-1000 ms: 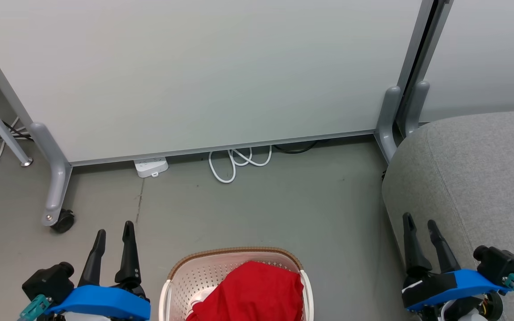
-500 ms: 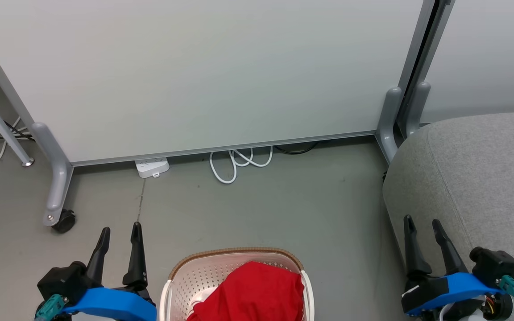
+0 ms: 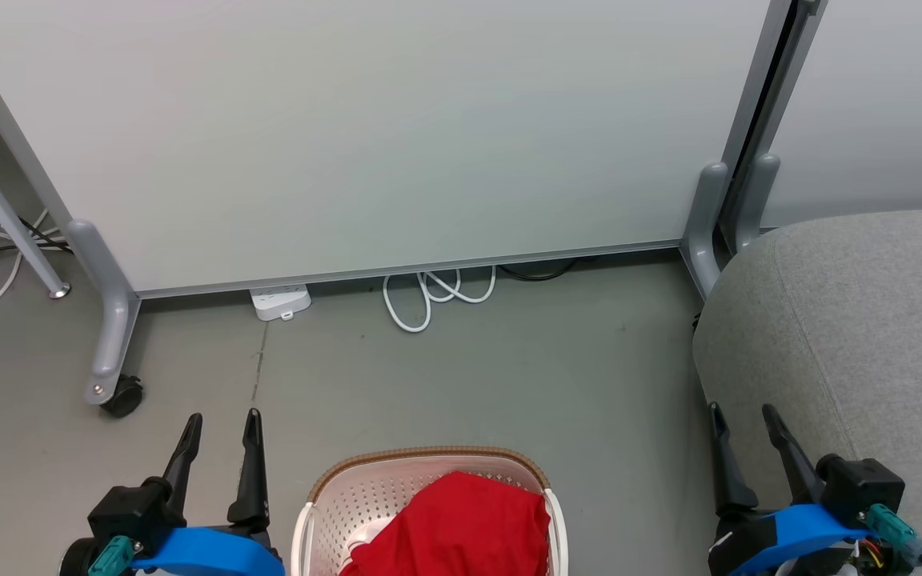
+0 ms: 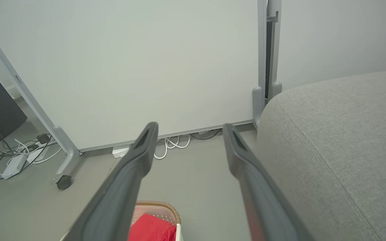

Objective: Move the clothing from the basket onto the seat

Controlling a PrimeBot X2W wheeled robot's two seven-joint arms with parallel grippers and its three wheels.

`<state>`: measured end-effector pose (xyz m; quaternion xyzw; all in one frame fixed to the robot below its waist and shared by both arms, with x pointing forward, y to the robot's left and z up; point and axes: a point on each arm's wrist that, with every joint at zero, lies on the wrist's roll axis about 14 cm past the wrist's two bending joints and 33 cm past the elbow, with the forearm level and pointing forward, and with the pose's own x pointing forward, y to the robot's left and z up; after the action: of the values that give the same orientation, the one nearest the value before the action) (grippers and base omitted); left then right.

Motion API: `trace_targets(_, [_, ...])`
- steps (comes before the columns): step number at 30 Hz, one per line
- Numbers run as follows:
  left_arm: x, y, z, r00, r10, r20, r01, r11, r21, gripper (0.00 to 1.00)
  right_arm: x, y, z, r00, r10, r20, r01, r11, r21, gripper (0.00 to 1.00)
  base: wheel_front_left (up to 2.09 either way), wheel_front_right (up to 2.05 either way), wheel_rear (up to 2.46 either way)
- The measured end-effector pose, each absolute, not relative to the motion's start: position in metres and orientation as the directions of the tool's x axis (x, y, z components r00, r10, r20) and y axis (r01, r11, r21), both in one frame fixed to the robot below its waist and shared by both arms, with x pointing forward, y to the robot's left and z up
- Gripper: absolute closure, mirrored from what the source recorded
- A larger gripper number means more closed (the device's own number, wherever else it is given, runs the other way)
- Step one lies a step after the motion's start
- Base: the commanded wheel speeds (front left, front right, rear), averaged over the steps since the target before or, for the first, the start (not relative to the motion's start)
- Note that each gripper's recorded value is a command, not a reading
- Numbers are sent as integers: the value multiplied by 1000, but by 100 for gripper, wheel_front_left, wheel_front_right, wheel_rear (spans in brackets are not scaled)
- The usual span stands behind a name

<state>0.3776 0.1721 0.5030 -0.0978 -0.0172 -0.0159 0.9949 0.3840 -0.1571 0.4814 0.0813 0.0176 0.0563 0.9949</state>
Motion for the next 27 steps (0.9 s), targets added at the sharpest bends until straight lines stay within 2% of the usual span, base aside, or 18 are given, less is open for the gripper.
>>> trace_targets(27, [370,175,491,999,-40,21,41,999,-31,0,381,-139,475,980,198,-34,-199,979,-36,0,0,0,0])
